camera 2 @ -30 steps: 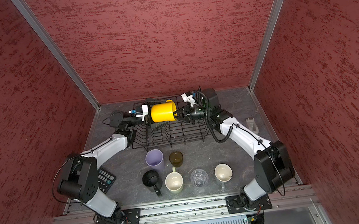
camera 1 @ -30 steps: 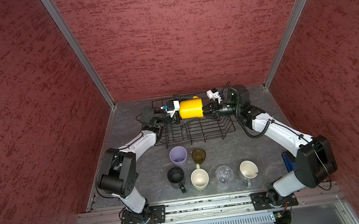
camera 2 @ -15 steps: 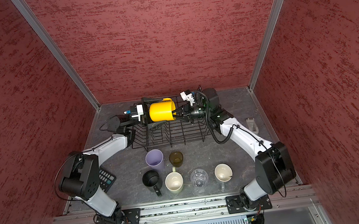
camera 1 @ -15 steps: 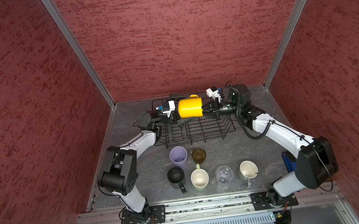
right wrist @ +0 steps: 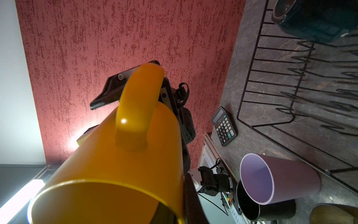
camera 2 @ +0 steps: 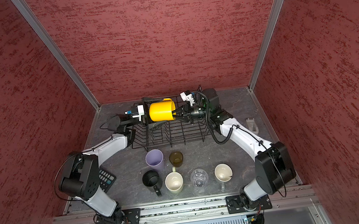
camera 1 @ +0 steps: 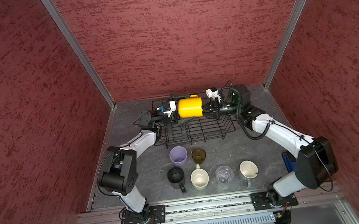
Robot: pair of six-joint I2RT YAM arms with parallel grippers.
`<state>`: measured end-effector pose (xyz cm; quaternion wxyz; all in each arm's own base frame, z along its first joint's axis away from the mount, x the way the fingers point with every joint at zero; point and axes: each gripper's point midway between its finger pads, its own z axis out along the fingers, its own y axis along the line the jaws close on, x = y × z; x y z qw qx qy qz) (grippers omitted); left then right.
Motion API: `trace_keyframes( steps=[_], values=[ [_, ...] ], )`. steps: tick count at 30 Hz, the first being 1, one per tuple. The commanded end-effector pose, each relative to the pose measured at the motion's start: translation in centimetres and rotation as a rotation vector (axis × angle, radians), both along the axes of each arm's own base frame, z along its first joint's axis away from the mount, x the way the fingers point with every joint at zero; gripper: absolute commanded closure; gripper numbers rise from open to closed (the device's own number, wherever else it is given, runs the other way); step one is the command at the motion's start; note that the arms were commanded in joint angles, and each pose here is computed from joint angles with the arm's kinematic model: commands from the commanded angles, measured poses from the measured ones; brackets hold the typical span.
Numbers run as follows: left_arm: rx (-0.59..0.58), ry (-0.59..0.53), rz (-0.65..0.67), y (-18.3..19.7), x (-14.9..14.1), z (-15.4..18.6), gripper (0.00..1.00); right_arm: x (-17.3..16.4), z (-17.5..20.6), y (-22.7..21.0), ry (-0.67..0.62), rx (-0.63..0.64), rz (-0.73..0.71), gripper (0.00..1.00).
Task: Load cups into a dish rack
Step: Place the cup upside down at the dish rack.
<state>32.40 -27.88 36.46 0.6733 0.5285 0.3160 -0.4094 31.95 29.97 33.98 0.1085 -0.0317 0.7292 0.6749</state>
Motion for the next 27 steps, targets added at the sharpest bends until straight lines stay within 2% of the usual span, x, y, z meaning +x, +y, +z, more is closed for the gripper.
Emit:
trace_keyframes(
  steps=[1, 12, 27],
  values=[
    [0.08, 0.143, -0.017, -1.4, 1.3, -3.4, 0.0, -4.6, 6.2, 0.8, -0.257, 0.117, 0.159, 1.0],
    [0.1, 0.134, -0.026, -1.9, 1.0, -3.7, 0.02, -4.7, 5.6, 0.9, -0.23, 0.111, 0.168, 1.0],
    [0.094, 0.128, 0.02, -1.8, 1.3, -2.9, 0.27, -5.0, 5.1, 1.0, -0.213, 0.114, 0.182, 1.0]
  ],
)
